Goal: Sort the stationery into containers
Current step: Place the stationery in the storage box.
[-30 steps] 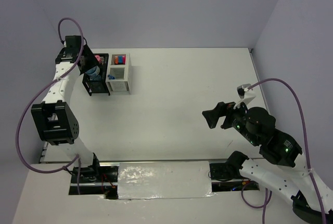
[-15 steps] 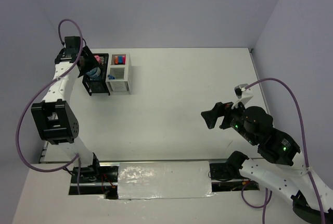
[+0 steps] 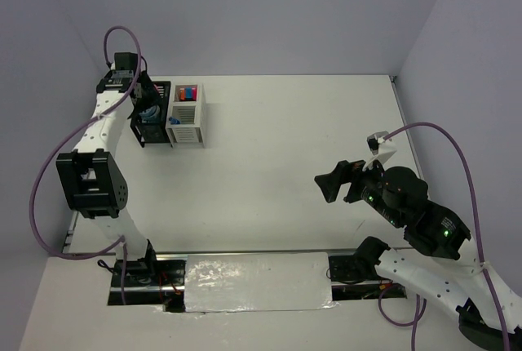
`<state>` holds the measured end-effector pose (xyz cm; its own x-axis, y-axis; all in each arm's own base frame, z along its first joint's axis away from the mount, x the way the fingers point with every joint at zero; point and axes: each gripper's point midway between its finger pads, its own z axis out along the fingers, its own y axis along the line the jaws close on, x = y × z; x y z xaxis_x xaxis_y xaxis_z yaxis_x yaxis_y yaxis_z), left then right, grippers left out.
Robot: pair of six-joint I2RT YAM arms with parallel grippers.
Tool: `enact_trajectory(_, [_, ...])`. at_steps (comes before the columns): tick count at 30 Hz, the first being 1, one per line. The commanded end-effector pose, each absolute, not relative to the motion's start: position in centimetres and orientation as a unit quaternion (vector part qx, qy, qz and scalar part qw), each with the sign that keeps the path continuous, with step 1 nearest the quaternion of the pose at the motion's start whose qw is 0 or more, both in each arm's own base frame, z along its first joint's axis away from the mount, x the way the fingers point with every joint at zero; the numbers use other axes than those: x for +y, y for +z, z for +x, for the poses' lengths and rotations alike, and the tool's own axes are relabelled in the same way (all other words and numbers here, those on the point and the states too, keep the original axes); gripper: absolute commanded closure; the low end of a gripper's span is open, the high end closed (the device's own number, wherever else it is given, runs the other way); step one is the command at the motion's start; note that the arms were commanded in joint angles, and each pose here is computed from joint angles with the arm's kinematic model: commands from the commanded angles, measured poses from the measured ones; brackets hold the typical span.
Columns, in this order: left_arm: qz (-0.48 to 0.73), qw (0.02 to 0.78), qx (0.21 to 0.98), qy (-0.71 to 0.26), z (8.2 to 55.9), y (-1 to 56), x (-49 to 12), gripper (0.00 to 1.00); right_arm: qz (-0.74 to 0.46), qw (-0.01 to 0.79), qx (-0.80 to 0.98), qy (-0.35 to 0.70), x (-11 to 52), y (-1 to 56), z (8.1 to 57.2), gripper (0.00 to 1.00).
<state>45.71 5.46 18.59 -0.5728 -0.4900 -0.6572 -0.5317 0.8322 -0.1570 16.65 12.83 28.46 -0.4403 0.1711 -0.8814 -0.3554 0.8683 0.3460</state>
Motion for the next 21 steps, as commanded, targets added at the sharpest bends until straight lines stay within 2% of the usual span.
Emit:
enact_trajectory(1, [-0.268, 0.335, 0.902, 0.039, 45.6, 17.0, 4.6, 0.90, -0.059, 0.538, 0.801, 0.256, 13.0, 29.3, 16.9, 0.00])
enact_trajectory(5, [-0.268, 0.332, 0.903, 0.048, 45.3, 17.1, 4.6, 0.72, -0.061, 0.536, 0.801, 0.258, 13.1, 29.2, 16.9, 0.00])
enact_trajectory(9, [-0.265, 0.327, 0.906, 0.050, 45.1, 17.0, 4.6, 0.66, -0.061, 0.535, 0.802, 0.258, 13.2, 29.2, 16.9, 0.00])
enact_trajectory(11, [-0.264, 0.323, 0.908, 0.049, 45.0, 16.8, 4.4, 0.67, -0.062, 0.534, 0.802, 0.260, 13.4, 29.1, 16.9, 0.00])
enact_trajectory(13, [-0.262, 0.321, 0.909, 0.049, 44.9, 16.9, 4.3, 0.80, -0.062, 0.535, 0.801, 0.261, 13.4, 29.3, 16.9, 0.00])
enact_trajectory(15, [-0.262, 0.322, 0.908, 0.048, 44.7, 17.3, 4.2, 0.88, -0.062, 0.535, 0.801, 0.262, 13.4, 29.3, 16.9, 0.00])
enact_trajectory(17, [-0.262, 0.329, 0.906, 0.047, 44.5, 18.0, 4.2, 0.88, -0.061, 0.535, 0.801, 0.262, 13.4, 29.3, 16.9, 0.00])
enact_trajectory(19, [-0.261, 0.335, 0.904, 0.045, 44.6, 18.6, 4.2, 0.80, -0.061, 0.535, 0.801, 0.262, 13.4, 29.3, 16.9, 0.00])
enact_trajectory(20, [-0.259, 0.335, 0.905, 0.046, 44.6, 18.7, 4.2, 0.70, -0.061, 0.535, 0.801, 0.263, 13.3, 29.3, 16.9, 0.00])
enact_trajectory(21, [-0.259, 0.335, 0.905, 0.045, 44.7, 18.9, 4.2, 0.65, -0.061, 0.535, 0.801, 0.263, 13.4, 29.3, 16.9, 0.00])
